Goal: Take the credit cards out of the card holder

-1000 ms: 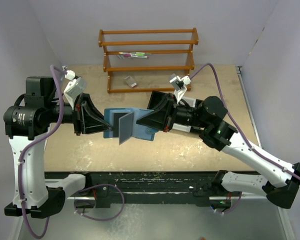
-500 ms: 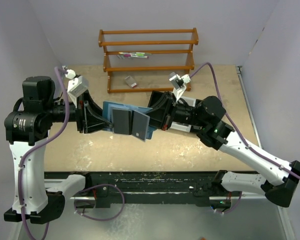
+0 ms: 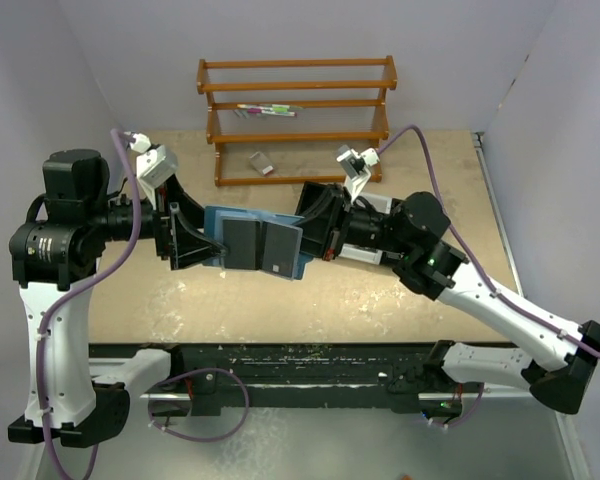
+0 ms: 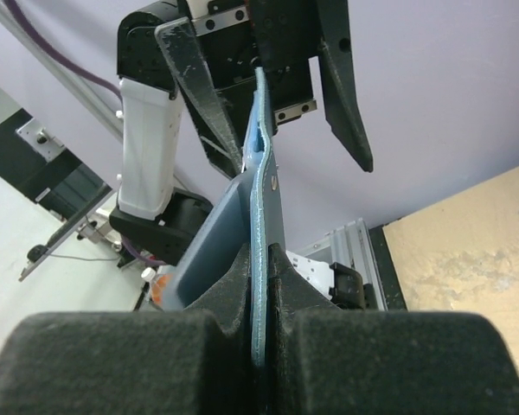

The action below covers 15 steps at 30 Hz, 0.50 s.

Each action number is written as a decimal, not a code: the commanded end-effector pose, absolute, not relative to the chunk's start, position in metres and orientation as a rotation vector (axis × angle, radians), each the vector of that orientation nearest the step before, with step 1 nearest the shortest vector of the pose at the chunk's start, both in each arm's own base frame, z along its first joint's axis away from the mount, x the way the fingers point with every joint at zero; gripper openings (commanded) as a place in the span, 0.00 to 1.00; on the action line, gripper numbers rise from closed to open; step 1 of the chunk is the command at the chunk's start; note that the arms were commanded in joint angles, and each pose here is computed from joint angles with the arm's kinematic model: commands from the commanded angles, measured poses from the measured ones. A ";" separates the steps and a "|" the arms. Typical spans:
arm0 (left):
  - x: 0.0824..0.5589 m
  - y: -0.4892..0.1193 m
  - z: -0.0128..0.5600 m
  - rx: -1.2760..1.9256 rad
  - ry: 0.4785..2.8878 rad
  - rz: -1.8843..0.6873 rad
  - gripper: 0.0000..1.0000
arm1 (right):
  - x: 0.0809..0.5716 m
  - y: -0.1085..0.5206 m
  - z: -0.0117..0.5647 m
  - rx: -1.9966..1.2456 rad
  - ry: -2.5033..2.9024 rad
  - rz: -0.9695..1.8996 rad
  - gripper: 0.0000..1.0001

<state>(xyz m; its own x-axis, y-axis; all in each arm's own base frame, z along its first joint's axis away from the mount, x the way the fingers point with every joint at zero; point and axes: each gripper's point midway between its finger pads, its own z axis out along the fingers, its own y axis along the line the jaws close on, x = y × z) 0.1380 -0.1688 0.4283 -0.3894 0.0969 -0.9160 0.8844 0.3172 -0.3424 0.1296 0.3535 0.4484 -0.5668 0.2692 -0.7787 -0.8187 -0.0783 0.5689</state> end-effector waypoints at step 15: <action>0.125 -0.182 0.454 0.890 1.638 -1.413 0.84 | 0.128 0.345 0.483 -0.595 1.274 1.754 0.00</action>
